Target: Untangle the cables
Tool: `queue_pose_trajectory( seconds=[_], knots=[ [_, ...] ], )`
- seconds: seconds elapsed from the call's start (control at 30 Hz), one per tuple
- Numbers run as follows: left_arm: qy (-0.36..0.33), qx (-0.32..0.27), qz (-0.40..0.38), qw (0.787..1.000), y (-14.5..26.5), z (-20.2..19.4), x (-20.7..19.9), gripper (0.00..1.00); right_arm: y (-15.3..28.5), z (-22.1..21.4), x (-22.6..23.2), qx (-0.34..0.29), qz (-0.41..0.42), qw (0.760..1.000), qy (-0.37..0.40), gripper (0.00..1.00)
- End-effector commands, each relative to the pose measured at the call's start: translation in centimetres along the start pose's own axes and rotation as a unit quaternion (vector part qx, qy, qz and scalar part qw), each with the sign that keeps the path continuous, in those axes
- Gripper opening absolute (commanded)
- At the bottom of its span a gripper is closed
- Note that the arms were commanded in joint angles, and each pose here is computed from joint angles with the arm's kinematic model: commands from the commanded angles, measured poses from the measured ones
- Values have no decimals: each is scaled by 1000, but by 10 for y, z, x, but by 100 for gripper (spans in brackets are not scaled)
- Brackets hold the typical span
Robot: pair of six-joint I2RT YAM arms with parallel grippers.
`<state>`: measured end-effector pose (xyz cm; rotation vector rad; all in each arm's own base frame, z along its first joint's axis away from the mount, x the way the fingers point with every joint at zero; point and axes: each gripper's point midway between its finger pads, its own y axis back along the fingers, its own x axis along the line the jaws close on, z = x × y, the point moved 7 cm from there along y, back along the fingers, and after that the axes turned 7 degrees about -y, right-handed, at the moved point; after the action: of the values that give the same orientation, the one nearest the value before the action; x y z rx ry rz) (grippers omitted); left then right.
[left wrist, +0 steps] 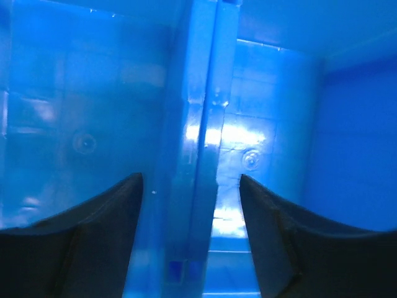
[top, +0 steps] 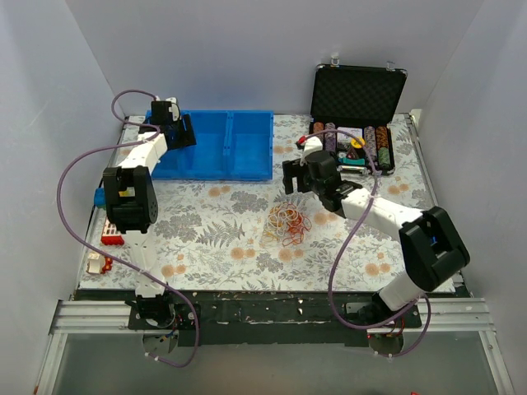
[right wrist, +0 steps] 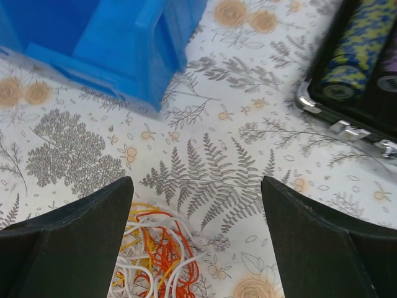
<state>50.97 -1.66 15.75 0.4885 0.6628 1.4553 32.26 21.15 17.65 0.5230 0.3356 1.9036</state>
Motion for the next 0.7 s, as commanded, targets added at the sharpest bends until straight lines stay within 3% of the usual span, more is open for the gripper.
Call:
queue_pose_trajectory(
  seconds=[0.0, 0.07, 0.1, 0.33, 0.5, 0.67],
  knots=[
    [-42, -55, 5, 998, 11, 26, -15, 48, -18, -5, 22, -8, 46, 999, 20, 93],
    [-57, -54, 3, 997, 8, 20, -19, 34, -27, -9, 29, 0, 48, 998, 28, 93],
    [-66, -54, 1, 996, 8, 17, -22, 32, -32, -13, 32, 8, 52, 998, 29, 93],
    [-106, -59, 11, 993, 23, -11, -50, 32, -47, -56, 35, 83, 63, 994, 20, 93],
    [-89, -36, 9, 995, 34, -43, -59, 32, -16, -95, 39, 127, 86, 988, 17, 91],
    [-89, -25, -2, 996, 48, -66, -71, 29, 18, -123, 49, 161, 113, 980, -1, 81]
  ],
)
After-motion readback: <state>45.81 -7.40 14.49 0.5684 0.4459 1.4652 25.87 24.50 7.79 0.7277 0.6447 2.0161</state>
